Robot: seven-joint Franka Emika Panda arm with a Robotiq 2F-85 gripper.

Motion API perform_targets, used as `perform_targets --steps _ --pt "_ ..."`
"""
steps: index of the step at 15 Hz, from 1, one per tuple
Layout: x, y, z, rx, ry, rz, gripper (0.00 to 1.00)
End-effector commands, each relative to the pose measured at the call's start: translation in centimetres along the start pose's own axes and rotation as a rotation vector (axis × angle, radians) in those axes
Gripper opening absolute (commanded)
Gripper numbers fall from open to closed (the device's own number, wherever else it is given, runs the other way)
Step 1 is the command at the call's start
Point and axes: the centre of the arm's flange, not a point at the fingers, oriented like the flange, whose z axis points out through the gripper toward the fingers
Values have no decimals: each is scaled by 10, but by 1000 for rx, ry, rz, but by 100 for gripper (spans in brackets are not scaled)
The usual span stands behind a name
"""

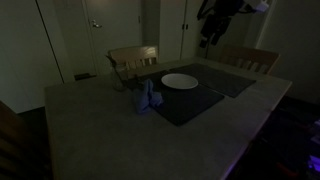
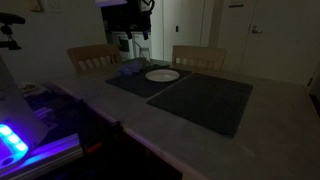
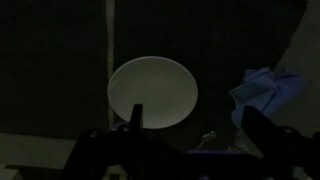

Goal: Use the blue towel to wipe the white plate

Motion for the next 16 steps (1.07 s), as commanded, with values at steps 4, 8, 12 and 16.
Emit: perform_targets --steps 4,8,12,16 --pt "98 -28 66 128 -15 -135 100" --pt "134 -60 95 196 -6 -184 100" --pt "150 -87 120 212 -71 -202 100" --pt "151 -105 141 172 -147 -194 100"
